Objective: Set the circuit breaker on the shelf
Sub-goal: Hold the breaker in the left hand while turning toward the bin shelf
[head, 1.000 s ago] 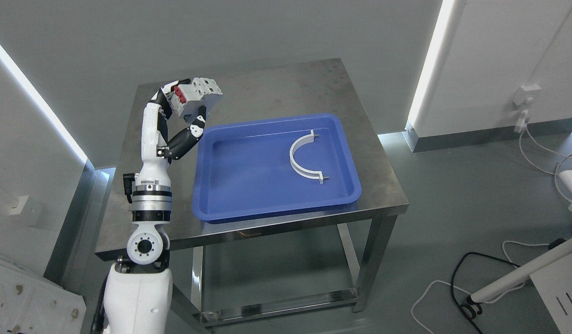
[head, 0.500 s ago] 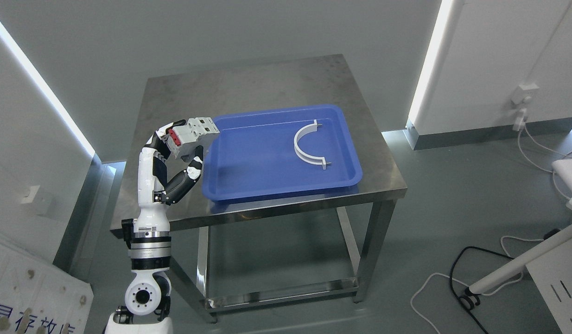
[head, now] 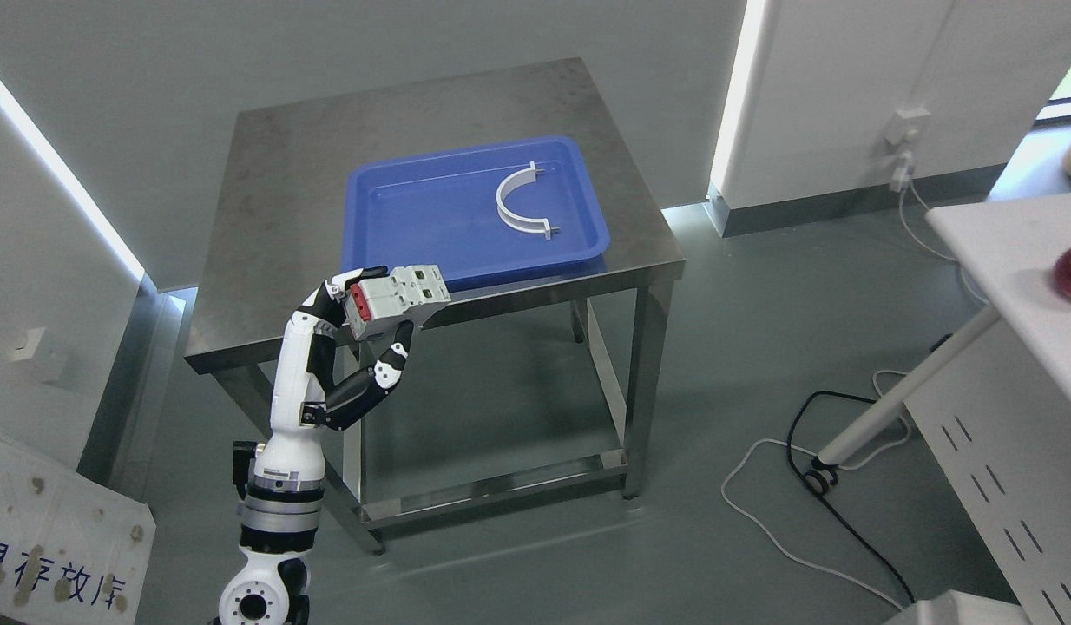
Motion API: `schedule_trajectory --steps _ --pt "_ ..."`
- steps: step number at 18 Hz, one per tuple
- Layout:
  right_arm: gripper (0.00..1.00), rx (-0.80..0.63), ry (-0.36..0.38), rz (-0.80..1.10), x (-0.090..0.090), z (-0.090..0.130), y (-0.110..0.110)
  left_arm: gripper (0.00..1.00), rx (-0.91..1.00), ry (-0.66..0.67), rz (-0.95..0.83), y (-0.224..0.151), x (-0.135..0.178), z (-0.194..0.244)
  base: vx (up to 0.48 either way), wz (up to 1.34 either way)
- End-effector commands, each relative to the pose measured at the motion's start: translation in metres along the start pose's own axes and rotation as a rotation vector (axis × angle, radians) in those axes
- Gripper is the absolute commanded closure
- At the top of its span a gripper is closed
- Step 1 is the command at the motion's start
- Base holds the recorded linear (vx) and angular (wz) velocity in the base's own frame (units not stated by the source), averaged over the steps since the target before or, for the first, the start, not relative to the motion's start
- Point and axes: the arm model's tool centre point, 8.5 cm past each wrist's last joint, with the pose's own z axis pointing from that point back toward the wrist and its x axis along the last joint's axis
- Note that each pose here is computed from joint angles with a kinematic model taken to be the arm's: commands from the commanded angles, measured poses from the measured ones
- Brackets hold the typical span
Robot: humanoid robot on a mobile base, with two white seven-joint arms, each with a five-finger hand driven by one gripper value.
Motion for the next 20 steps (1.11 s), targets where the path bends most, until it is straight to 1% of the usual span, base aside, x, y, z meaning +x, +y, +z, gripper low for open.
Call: schedule_trajectory --steps 1,10,20 --pt "0.00 -0.019 -0.017 0.001 -0.0056 0.0003 -0.0122 0.83 -0.005 -0.018 -0.027 0.0081 0.0102 0.0096 -0.255 -0.35" --pt "0.00 -0.019 -0.019 0.001 -0.0051 0.0003 -0.0121 0.83 -0.002 -0.012 -0.029 0.0093 0.0093 0.0122 -0.258 -0.11" --pt "0.00 -0.019 -0.017 0.003 -0.0056 0.0003 -0.0122 0.82 0.002 -0.008 -0.028 0.0103 0.0084 0.0138 -0.338 0.17"
